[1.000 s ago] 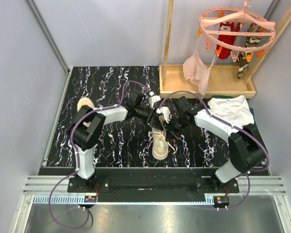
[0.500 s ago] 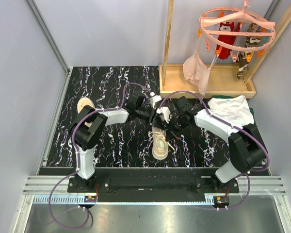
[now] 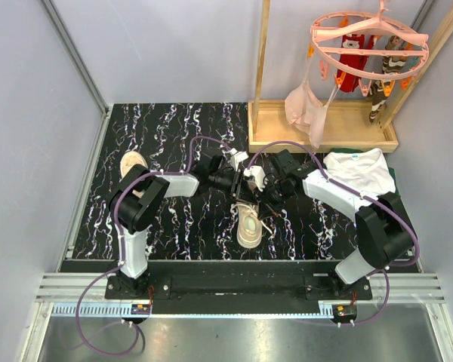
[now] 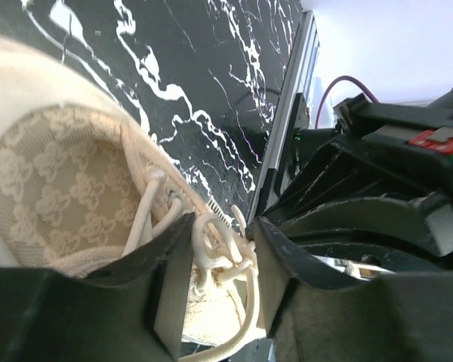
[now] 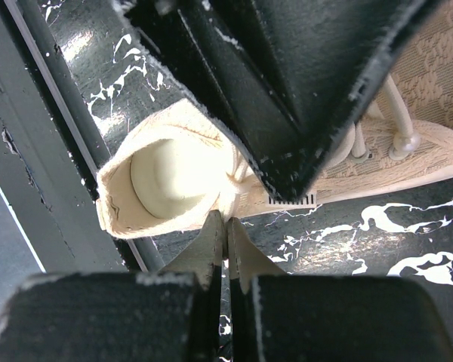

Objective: Tie the shoes

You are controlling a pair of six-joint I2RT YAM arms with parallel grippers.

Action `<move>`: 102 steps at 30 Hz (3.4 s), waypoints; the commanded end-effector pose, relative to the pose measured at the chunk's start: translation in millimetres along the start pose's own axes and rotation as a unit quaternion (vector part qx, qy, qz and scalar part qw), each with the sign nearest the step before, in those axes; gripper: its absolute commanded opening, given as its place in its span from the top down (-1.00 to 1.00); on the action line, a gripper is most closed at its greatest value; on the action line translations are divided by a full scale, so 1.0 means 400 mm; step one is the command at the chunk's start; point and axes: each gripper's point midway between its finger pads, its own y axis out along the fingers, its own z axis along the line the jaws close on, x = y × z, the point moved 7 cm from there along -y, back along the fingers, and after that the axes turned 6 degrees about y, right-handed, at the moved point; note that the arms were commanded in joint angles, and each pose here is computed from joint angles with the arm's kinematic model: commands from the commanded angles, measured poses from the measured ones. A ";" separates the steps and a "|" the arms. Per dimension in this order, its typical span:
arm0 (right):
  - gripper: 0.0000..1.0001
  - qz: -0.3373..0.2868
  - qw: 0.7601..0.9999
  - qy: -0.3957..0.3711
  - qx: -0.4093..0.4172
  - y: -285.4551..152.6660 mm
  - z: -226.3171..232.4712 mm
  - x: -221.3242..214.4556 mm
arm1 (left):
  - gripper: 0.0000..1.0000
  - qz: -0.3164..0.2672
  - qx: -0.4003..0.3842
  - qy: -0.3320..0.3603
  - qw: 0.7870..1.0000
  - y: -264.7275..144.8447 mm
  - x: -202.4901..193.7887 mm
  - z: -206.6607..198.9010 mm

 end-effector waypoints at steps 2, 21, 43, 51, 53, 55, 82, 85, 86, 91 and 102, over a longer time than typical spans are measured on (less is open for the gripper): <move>1.00 -0.026 0.999 -0.018 -0.016 -0.022 -0.003 0.032 | 0.34 -0.009 -0.022 0.024 0.999 -0.004 0.002 -0.026; 1.00 -0.019 0.999 -0.015 -0.027 -0.050 0.022 -0.012 | 1.00 -0.051 0.046 0.090 0.994 -0.108 0.059 -0.017; 1.00 0.042 0.998 -0.019 -0.039 -0.041 0.011 -0.091 | 1.00 -0.059 0.119 0.107 0.985 -0.162 0.078 0.053; 1.00 0.056 0.997 -0.024 -0.045 -0.046 0.015 -0.126 | 1.00 -0.064 0.130 0.099 0.984 -0.172 0.079 0.075; 1.00 0.055 0.997 -0.026 -0.047 -0.046 0.012 -0.124 | 1.00 -0.063 0.128 0.096 0.985 -0.169 0.078 0.077; 1.00 0.046 0.998 -0.021 -0.044 -0.045 0.013 -0.103 | 1.00 -0.061 0.113 0.096 0.987 -0.161 0.078 0.067; 0.15 -0.066 0.997 0.032 0.000 -0.109 0.063 0.153 | 1.00 -0.062 0.068 0.080 0.993 -0.109 0.065 0.025; 0.21 -0.046 0.999 0.023 -0.011 -0.087 0.080 0.160 | 1.00 -0.063 0.068 0.080 0.992 -0.111 0.067 0.025; 0.21 -0.033 0.999 0.014 -0.012 -0.074 0.098 0.155 | 1.00 -0.062 0.067 0.080 0.993 -0.110 0.066 0.024; 0.23 0.008 0.998 0.004 -0.054 -0.032 0.095 0.122 | 1.00 -0.060 0.066 0.080 0.993 -0.110 0.067 0.021; 0.27 0.038 0.996 -0.004 -0.081 0.005 0.082 0.105 | 1.00 -0.062 0.067 0.079 0.993 -0.109 0.071 0.025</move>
